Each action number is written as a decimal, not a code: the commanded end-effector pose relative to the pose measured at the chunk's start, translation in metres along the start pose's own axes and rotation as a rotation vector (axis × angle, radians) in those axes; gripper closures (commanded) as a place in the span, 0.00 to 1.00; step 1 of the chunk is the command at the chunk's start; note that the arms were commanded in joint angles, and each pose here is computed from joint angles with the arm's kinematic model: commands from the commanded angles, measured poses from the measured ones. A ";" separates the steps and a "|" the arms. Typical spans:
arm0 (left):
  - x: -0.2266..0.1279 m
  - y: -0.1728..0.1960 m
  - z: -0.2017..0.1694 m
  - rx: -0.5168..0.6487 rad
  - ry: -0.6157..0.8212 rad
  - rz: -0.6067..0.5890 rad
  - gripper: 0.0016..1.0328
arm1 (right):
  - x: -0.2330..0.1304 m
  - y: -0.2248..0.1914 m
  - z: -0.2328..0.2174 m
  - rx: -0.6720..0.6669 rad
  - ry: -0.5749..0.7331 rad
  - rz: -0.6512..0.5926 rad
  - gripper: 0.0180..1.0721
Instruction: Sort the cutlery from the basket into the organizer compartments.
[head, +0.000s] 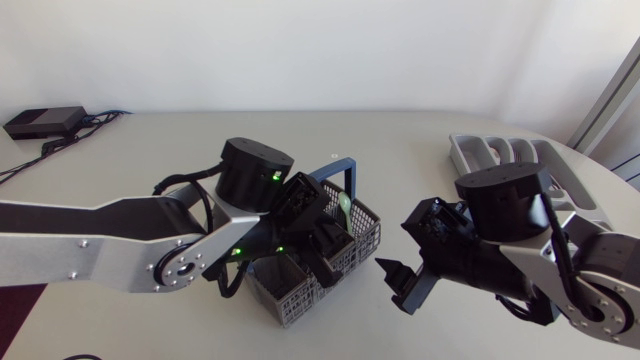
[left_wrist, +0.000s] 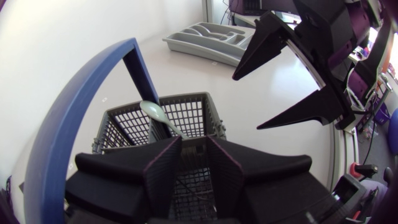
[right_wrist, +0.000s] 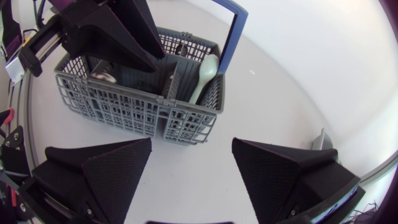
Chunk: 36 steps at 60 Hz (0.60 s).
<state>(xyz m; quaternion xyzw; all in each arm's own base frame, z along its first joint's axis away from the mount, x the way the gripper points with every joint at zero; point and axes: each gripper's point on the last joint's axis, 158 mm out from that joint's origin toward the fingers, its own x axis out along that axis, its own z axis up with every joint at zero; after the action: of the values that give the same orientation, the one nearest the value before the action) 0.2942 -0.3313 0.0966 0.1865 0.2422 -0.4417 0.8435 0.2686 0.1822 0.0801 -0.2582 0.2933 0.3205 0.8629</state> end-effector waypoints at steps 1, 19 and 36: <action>-0.014 0.001 0.010 0.018 -0.054 -0.018 0.67 | 0.002 0.006 0.003 -0.030 -0.013 0.031 0.12; -0.021 -0.012 0.026 -0.011 -0.097 -0.107 0.62 | -0.007 0.054 0.016 -0.087 -0.078 0.252 0.12; -0.018 -0.002 0.045 -0.163 -0.148 -0.192 0.58 | 0.009 0.078 0.015 -0.140 -0.043 0.315 0.12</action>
<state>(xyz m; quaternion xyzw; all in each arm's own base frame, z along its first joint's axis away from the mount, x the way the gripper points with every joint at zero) 0.2796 -0.3332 0.1155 0.0900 0.2610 -0.5100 0.8147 0.2205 0.2410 0.0676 -0.2532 0.2886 0.4715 0.7939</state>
